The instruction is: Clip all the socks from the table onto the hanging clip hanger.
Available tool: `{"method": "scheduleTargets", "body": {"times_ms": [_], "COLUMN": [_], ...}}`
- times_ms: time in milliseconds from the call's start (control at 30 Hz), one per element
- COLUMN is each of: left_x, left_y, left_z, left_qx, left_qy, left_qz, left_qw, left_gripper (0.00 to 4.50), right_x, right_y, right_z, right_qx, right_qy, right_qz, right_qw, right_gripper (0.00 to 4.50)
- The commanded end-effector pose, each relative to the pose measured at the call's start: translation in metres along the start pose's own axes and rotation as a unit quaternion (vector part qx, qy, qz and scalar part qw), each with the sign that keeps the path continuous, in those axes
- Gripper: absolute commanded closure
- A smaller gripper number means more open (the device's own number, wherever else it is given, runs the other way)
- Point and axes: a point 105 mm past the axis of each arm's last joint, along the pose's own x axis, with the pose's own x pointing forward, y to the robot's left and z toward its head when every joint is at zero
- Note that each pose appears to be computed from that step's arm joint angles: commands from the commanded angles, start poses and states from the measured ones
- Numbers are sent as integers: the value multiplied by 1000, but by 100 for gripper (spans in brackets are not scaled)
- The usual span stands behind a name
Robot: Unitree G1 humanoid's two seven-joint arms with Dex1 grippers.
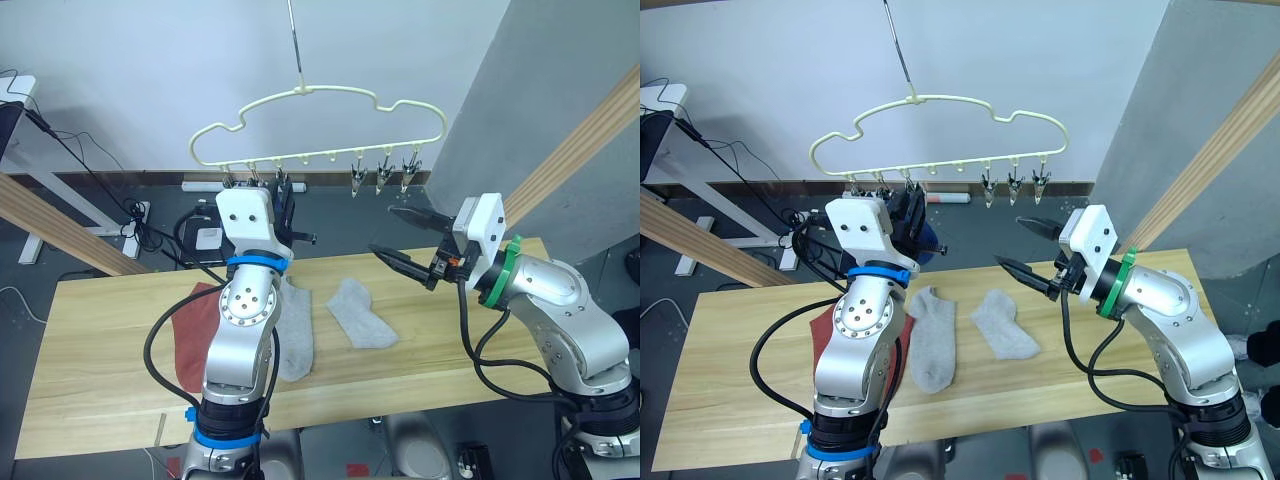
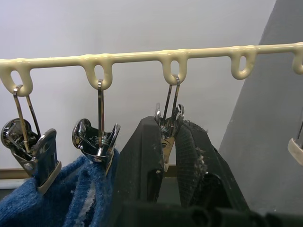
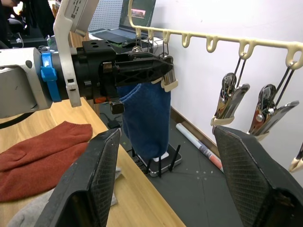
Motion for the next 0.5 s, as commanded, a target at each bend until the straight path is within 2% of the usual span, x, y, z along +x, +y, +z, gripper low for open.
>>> {"method": "scheduleTargets", "body": {"times_ms": [33, 267, 467, 500], "left_x": [-2, -2, -2, -2], "left_y": [-1, 0, -6, -5], "left_z": [16, 16, 18, 18], "left_qx": [4, 5, -12, -13], "left_qy": [-35, -35, -45, -43], "left_qz": [-1, 0, -26, -24], "left_qw": [999, 999, 999, 999], "left_gripper": [410, 420, 420, 385], "right_x": [-2, -1, 0, 0], "right_y": [2, 3, 4, 4], "right_z": [11, 11, 12, 12], "right_qx": [-22, -23, -21, -21], "right_qy": [-17, -15, -15, -15], "right_qz": [4, 7, 8, 8], "right_qw": [1000, 1000, 1000, 1000], "right_gripper": [126, 126, 126, 126]}}
